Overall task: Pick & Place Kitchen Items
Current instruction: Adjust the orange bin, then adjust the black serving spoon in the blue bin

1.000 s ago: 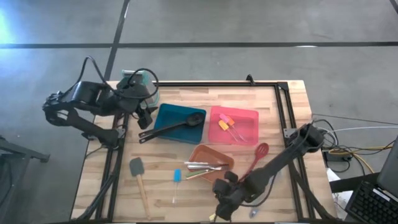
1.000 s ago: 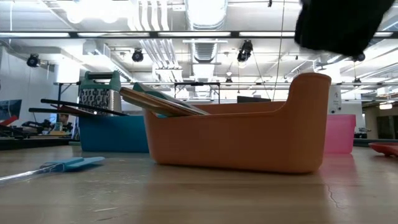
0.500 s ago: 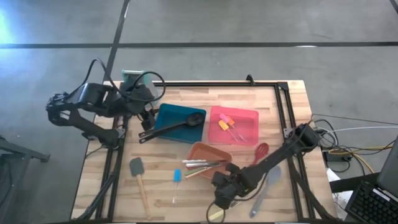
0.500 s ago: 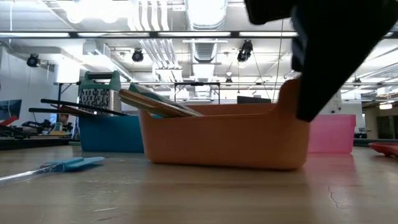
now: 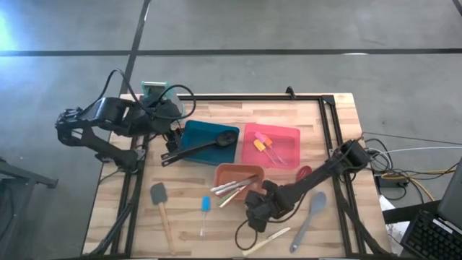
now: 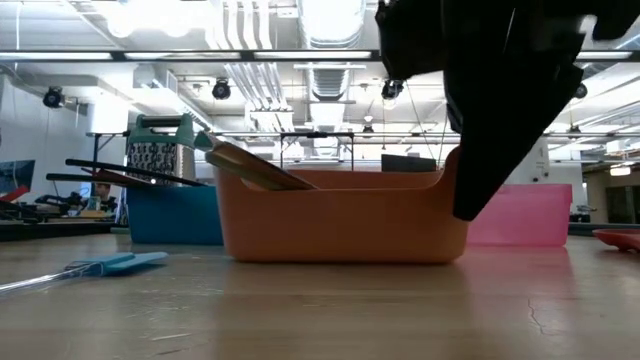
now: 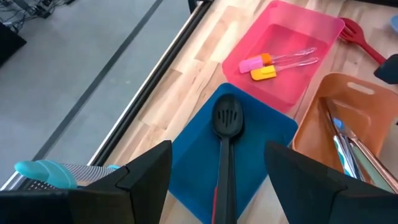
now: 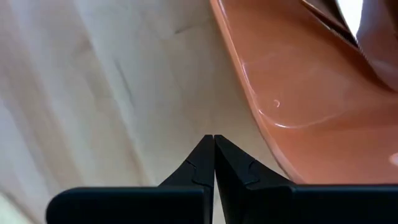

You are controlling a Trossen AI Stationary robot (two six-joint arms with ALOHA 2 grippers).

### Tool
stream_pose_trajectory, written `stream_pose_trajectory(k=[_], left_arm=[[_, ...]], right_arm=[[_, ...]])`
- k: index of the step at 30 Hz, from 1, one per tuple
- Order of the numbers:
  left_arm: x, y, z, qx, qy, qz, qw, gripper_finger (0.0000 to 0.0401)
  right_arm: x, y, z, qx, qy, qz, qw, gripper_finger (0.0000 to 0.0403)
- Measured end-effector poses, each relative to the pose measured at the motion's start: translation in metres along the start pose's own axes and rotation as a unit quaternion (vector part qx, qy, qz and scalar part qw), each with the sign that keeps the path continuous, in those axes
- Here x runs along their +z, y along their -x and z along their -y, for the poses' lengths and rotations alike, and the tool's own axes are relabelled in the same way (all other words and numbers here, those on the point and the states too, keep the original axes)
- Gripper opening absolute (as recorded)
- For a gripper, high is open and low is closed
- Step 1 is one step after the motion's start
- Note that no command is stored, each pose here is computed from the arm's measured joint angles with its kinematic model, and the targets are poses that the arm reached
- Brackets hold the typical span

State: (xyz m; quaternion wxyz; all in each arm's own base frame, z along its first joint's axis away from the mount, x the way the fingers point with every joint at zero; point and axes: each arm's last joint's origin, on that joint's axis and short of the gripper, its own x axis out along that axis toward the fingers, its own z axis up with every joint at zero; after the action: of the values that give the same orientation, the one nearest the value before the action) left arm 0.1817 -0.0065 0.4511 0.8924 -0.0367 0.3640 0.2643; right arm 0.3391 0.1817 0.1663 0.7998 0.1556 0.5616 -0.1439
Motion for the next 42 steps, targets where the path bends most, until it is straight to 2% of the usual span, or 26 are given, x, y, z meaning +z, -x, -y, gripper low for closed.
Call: stream_pose_trajectory(k=[7,10,16,19,22,28,32,38,42], left_arm=[[0.0,-0.001,0.001,-0.008,0.002,-0.005,1.0,0.0259],[-0.001,-0.001,0.001,-0.008,0.003,-0.011,1.0,0.0259],[-0.013,0.002,-0.005,0.011,0.03,-0.064,0.997,0.0259],[-0.017,0.001,-0.007,0.018,0.056,-0.08,0.995,0.0259],[-0.023,-0.006,-0.009,0.034,0.057,-0.094,0.993,0.0259],[-0.045,-0.051,-0.008,0.093,0.036,-0.176,0.979,0.0259],[-0.061,-0.088,-0.006,0.104,0.014,-0.21,0.972,0.0258],[-0.077,-0.136,-0.008,0.064,0.004,-0.227,0.972,0.0258],[-0.081,-0.162,-0.016,0.017,0.015,-0.238,0.971,0.0258]], right_arm=[[0.007,-0.005,0.01,-0.011,-0.006,-0.002,1.0,0.0008],[0.008,0.001,0.008,0.001,-0.009,0.007,1.0,0.0008],[-0.001,0.046,0.001,0.034,-0.025,0.059,0.997,0.0008],[-0.005,0.071,0.008,0.024,-0.041,0.086,0.995,0.0008],[-0.008,0.091,0.021,0.004,-0.056,0.101,0.993,0.0008],[-0.014,0.128,0.049,-0.027,-0.078,0.153,0.985,0.0008],[-0.014,0.153,0.066,-0.032,-0.087,0.197,0.976,0.0008],[-0.015,0.187,0.09,-0.033,-0.088,0.251,0.963,0.0008],[-0.017,0.206,0.108,-0.029,-0.085,0.269,0.959,0.0008]])
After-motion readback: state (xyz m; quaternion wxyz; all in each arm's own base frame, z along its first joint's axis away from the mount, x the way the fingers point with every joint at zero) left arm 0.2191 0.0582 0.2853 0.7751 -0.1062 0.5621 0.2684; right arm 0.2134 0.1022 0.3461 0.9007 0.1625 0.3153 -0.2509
